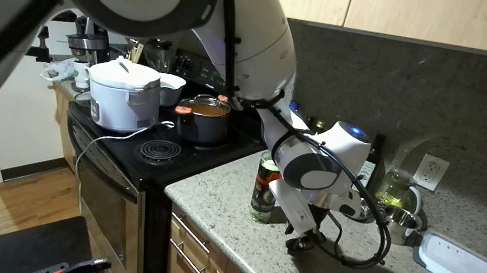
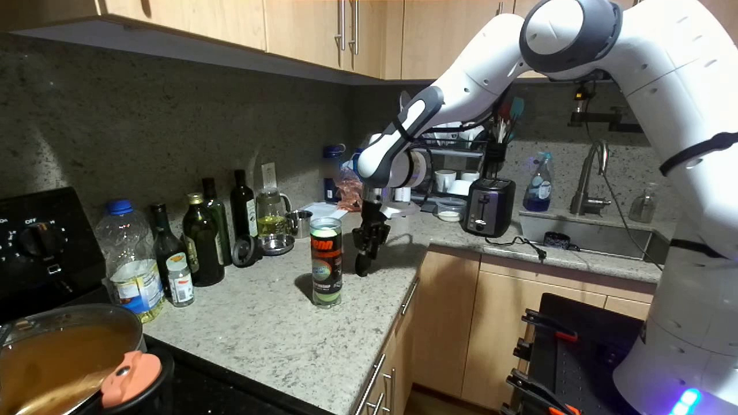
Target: Place the lid on the counter
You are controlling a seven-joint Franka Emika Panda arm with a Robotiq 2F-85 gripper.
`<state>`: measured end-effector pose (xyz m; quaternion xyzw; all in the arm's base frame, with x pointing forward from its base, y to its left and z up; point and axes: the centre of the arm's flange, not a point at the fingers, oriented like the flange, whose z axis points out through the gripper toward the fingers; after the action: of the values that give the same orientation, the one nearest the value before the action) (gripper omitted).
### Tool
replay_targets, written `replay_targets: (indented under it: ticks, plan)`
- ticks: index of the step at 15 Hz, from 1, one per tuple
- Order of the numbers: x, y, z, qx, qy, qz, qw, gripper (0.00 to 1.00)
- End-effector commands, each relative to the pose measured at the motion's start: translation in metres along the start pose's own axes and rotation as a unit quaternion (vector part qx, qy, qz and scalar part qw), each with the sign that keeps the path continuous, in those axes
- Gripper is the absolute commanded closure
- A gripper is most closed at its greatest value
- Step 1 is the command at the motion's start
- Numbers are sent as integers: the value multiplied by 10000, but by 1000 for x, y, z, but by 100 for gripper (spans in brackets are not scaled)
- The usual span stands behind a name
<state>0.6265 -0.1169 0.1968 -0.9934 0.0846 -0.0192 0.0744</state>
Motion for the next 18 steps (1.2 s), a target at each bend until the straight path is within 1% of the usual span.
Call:
replay_targets:
  ticks: [1, 2, 3, 5, 6, 12, 14, 18]
  plan:
    - [7, 0, -8, -64, -134, 97, 9998, 48]
    - [8, 0, -11, -91, -138, 97, 9998, 49]
    - [9, 0, -15, -118, -142, 88, 9998, 47]
    - [13, 1, -20, -177, -162, 119, 9996, 48]
    - [14, 1, -21, -208, -183, 137, 9995, 51]
    - [17, 2, -24, -321, -402, 183, 9985, 49]
    - [19, -8, -30, -338, -381, 77, 9987, 49]
    - [24, -47, -59, -462, -161, -490, 9976, 44]
